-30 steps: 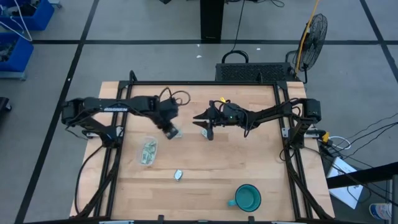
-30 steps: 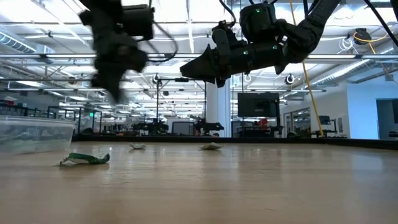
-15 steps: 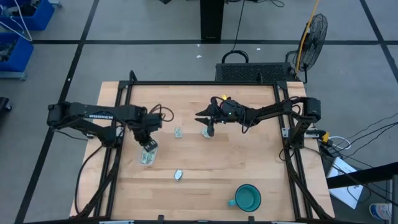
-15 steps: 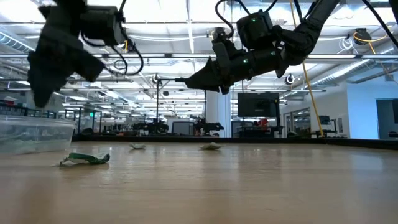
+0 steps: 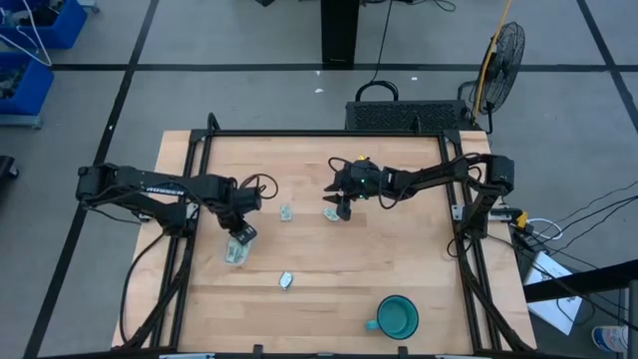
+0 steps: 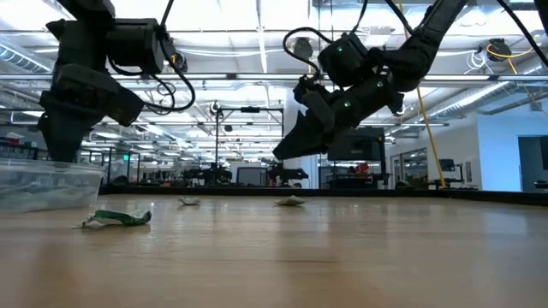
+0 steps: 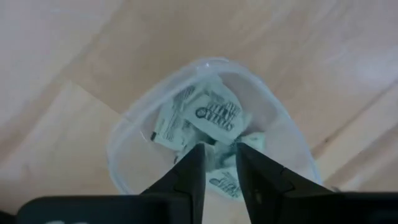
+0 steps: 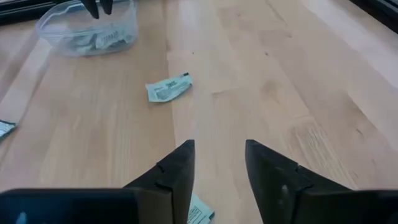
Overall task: Pick and place Stevia / Truvia into bins
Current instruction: Put the light green stevia packet into the transparent bin
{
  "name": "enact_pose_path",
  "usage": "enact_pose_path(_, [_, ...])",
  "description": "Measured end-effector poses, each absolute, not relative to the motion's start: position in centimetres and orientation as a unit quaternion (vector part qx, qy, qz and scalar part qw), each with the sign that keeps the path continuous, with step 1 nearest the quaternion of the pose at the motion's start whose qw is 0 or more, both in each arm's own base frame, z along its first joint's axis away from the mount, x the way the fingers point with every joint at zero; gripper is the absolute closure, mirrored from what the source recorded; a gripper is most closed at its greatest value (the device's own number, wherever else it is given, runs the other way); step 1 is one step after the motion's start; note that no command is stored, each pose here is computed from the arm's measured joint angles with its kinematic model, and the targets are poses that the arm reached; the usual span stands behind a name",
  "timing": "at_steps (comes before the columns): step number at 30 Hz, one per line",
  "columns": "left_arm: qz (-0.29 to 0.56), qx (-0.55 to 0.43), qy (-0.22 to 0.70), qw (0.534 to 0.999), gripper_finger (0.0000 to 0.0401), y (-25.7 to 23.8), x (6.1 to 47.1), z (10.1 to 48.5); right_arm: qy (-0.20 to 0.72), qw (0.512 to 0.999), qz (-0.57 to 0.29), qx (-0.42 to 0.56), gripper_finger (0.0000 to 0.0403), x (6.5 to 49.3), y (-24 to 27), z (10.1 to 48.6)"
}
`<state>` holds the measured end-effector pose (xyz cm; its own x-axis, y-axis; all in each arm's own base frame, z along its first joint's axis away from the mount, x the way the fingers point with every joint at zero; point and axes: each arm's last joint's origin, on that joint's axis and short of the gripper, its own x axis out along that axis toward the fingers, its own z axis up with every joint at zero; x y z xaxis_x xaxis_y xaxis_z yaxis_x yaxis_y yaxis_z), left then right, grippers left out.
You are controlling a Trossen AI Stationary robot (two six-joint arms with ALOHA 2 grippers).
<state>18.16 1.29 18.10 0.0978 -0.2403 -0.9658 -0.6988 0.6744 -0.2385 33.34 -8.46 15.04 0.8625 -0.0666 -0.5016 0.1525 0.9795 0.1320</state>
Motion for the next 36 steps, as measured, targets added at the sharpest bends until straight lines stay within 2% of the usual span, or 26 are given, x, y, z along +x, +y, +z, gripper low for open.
enact_pose_path(7, [0.192, -0.373, 0.625, 0.658, 0.0293, 2.3, 18.6, 18.6, 0.286, 0.953, -0.027, 0.096, 0.0254, 33.7, -8.0, 12.7])
enact_pose_path(13, [0.193, -0.375, 0.615, 0.666, 0.0293, 2.8, 18.8, 19.0, 0.283, 0.959, -0.01, 0.012, 0.0255, 34.0, -6.8, 13.1])
enact_pose_path(19, [0.195, -0.356, 0.616, 0.676, 0.0293, 3.0, 18.8, 19.0, 0.337, 0.939, 0.03, 0.058, 0.0255, 33.5, -5.5, 12.2])
enact_pose_path(26, [0.202, -0.35, 0.611, 0.681, 0.0293, 3.1, 18.9, 19.0, 0.358, 0.933, 0.033, -0.017, 0.0256, 33.3, -5.2, 11.9])
enact_pose_path(36, [0.203, -0.35, 0.61, 0.681, 0.0293, 3.1, 18.9, 19.0, 0.37, 0.925, 0.064, -0.052, 0.0256, 33.4, -3.3, 11.6])
